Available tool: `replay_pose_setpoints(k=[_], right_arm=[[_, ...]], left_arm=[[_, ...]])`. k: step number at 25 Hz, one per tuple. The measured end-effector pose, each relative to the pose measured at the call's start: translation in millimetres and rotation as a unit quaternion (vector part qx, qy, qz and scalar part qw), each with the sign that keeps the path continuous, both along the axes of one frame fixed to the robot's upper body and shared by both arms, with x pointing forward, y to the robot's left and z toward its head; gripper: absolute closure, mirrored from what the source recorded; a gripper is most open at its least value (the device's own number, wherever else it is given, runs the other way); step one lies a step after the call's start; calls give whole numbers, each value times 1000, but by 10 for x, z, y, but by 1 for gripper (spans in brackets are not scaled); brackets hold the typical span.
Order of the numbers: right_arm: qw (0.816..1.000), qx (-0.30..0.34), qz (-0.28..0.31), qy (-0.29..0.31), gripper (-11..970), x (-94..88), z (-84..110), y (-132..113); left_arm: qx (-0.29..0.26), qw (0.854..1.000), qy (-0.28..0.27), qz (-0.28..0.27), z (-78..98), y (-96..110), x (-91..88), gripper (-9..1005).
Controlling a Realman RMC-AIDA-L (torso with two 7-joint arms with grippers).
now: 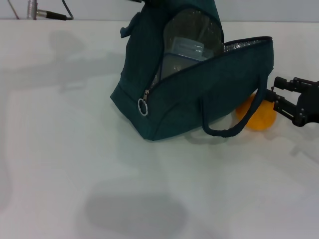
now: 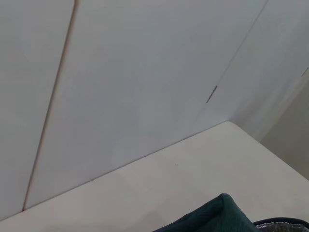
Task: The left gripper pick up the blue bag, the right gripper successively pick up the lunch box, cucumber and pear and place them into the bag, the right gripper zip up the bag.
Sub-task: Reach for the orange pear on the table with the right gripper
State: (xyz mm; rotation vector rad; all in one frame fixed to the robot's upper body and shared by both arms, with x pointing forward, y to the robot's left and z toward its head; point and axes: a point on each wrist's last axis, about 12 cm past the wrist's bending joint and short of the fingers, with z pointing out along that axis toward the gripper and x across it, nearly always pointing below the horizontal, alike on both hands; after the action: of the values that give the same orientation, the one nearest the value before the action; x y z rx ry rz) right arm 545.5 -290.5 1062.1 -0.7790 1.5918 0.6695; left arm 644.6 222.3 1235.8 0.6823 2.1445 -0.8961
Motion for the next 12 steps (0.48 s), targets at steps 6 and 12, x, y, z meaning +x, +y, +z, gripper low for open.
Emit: replay_pose_setpoints(k=[6,12], right_arm=[[1000,1,-3,4,637,-2,-17,8],[1000,1,-3,4,792,-5,-22,11]], left_arm=[[0,1000,0,0,0,1,1,949],[0,1000,0,0,0,1,1,948]])
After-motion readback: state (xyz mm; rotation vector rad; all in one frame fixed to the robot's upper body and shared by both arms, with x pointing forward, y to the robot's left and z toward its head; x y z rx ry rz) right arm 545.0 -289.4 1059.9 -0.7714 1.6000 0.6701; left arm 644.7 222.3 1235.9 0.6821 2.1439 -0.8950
